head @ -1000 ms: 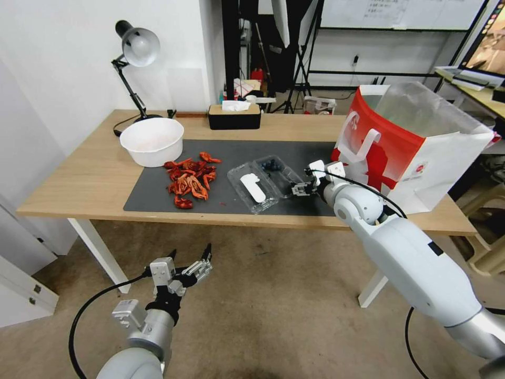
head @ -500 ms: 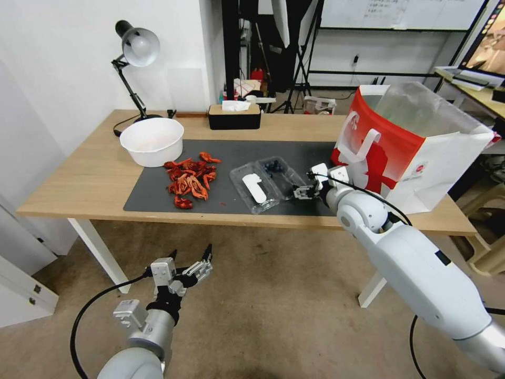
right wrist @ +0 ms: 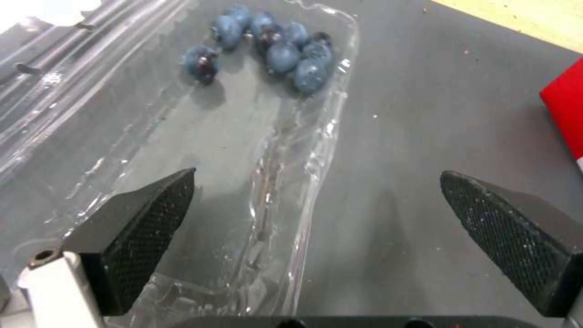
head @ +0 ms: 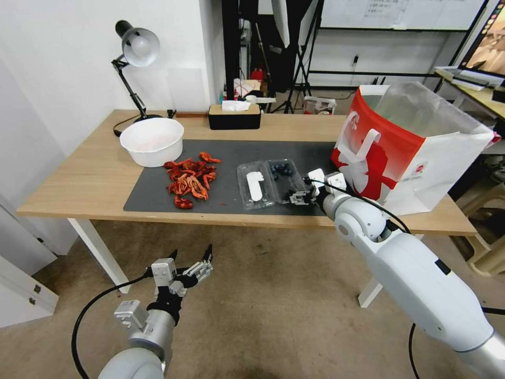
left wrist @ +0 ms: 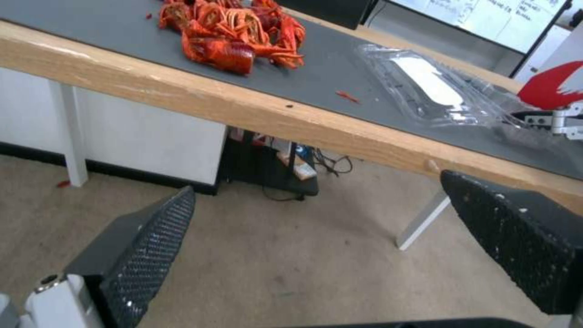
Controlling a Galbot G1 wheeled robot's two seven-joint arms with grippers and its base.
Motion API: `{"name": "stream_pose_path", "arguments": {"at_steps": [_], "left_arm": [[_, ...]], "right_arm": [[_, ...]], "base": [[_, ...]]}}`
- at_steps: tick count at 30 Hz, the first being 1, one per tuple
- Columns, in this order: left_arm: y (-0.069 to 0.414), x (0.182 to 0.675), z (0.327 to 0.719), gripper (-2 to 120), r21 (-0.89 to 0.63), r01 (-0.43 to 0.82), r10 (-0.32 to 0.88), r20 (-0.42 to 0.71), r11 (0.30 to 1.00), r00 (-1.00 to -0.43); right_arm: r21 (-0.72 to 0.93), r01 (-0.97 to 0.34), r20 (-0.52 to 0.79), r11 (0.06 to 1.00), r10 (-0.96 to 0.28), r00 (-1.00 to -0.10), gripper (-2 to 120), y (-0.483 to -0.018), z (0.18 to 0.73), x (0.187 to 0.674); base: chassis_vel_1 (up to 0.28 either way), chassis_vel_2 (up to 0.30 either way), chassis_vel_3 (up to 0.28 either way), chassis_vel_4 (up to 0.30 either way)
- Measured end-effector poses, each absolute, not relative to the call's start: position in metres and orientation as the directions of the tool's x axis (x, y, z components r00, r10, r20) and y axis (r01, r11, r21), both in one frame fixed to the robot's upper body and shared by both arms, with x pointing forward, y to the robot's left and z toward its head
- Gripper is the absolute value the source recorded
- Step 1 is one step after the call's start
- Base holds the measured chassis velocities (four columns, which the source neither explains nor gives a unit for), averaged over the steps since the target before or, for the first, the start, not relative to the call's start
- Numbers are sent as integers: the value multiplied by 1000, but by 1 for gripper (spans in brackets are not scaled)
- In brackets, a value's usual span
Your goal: Close the takeout container lid, then place the container into the takeout bag.
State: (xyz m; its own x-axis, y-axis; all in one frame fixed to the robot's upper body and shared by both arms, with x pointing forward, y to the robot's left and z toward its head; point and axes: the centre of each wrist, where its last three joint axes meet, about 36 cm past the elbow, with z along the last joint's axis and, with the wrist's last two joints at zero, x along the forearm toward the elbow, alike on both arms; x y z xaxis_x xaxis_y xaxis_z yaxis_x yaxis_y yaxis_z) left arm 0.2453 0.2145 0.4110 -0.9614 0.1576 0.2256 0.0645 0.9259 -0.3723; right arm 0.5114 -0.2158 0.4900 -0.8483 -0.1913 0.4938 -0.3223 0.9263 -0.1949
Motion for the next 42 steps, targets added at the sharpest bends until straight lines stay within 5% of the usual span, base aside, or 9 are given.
{"name": "stream_pose_path", "arguments": {"at_steps": [27,42], "left_arm": [[214,245,407,100,-371,72,164,221,926,-961],[214,244,412,100,-372,83,167,202,924,-965]], "right_arm": [[-174,-315,470,933,-203,-859,100,-206,494,498],[10,-244,36,970,-244,-969,100,-251,493,411]], "base": [[0,0,0,0],[0,0,0,0]]}}
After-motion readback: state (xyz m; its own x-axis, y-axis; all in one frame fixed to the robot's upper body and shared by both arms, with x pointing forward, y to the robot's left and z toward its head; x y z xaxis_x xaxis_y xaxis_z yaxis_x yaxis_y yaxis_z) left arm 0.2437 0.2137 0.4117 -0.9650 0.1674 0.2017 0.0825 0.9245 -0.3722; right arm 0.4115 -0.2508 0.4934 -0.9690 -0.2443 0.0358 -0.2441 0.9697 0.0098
